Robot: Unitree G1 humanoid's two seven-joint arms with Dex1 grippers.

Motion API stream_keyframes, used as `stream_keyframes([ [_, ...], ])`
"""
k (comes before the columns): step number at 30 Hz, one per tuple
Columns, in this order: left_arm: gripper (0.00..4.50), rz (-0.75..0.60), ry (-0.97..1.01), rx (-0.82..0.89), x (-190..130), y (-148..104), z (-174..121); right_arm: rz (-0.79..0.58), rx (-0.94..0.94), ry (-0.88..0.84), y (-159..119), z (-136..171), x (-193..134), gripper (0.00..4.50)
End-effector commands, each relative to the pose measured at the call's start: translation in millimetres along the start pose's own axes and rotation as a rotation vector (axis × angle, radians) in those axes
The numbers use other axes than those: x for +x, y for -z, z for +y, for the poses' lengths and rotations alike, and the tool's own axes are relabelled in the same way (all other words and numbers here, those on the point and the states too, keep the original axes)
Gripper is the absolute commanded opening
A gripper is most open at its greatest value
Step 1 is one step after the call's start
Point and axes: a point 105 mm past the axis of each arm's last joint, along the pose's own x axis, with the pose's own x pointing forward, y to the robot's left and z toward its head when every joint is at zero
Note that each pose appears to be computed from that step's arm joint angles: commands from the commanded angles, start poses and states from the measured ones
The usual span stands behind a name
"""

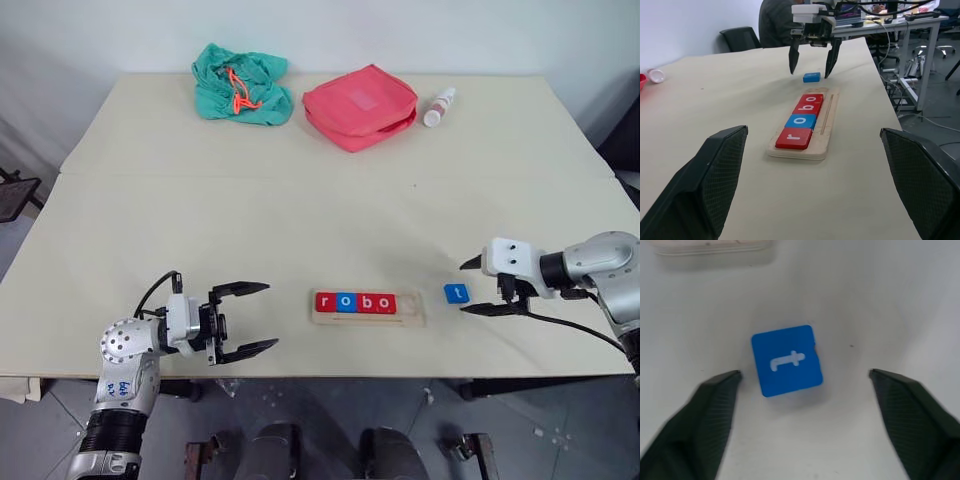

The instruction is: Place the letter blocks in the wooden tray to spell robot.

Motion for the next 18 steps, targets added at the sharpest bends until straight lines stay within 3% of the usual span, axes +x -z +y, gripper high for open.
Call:
stream_keyframes([
  [1,4.5,-0.005,-0.01,0.031,-1,-8,0,0.008,-0.005,-0.028,0,2,4,2.88],
  [5,4.5,-0.005,-0.012,0.03,-1,-7,0,0.003,-0.008,-0.026,-1,2,4,1.47],
  [12,4.5,-0.013,0.0,0.029,4,-5,3,-0.108,0.082,0.058,-35,-7,-6,1.46],
  [15,4.5,-0.021,0.015,0.031,6,-5,6,-0.185,0.108,-0.025,-66,18,-3,1.46],
  [18,4.5,-0.025,0.02,0.034,8,-4,8,-0.19,0.119,-0.05,-72,29,2,1.46],
])
